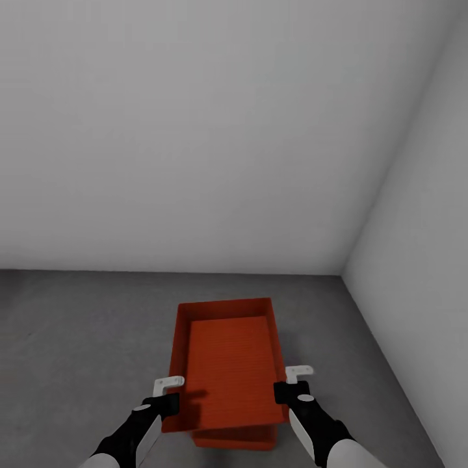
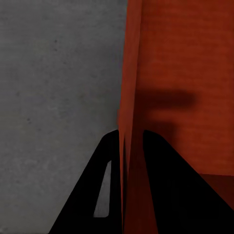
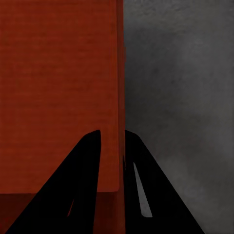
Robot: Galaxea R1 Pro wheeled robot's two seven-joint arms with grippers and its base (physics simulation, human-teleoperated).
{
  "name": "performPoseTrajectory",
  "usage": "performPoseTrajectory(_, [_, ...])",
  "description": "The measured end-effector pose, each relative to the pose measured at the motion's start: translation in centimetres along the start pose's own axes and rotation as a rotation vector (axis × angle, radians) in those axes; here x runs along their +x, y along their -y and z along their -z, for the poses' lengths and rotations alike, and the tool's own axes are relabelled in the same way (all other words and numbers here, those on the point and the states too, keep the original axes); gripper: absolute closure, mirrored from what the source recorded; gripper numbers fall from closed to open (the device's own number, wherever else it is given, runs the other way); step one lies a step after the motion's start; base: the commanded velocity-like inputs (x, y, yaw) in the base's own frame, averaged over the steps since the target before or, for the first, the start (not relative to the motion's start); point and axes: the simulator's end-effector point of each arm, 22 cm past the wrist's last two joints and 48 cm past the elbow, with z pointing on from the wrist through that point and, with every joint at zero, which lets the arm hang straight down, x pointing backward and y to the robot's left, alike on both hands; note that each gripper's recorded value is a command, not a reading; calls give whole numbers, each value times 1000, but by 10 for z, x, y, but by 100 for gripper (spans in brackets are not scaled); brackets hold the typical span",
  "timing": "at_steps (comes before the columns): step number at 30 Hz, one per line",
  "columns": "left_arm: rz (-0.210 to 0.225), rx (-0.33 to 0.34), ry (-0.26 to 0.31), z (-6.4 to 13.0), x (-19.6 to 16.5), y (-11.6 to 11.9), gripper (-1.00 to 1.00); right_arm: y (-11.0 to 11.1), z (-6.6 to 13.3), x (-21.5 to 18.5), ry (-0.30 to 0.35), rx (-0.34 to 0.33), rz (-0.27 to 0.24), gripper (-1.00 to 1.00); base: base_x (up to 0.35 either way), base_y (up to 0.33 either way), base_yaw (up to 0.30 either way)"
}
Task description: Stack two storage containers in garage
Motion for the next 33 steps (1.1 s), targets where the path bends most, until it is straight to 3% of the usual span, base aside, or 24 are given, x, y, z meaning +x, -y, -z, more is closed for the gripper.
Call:
performPoseTrajectory(19, [-1, 1, -1, 0, 0, 0, 100, 0, 0, 1, -1, 1, -1, 100, 7, 25, -179])
performPoseTrajectory(33, [-2, 1, -1, 0, 0, 0, 100, 0, 0, 1, -1, 1, -1, 100, 54, 0, -21])
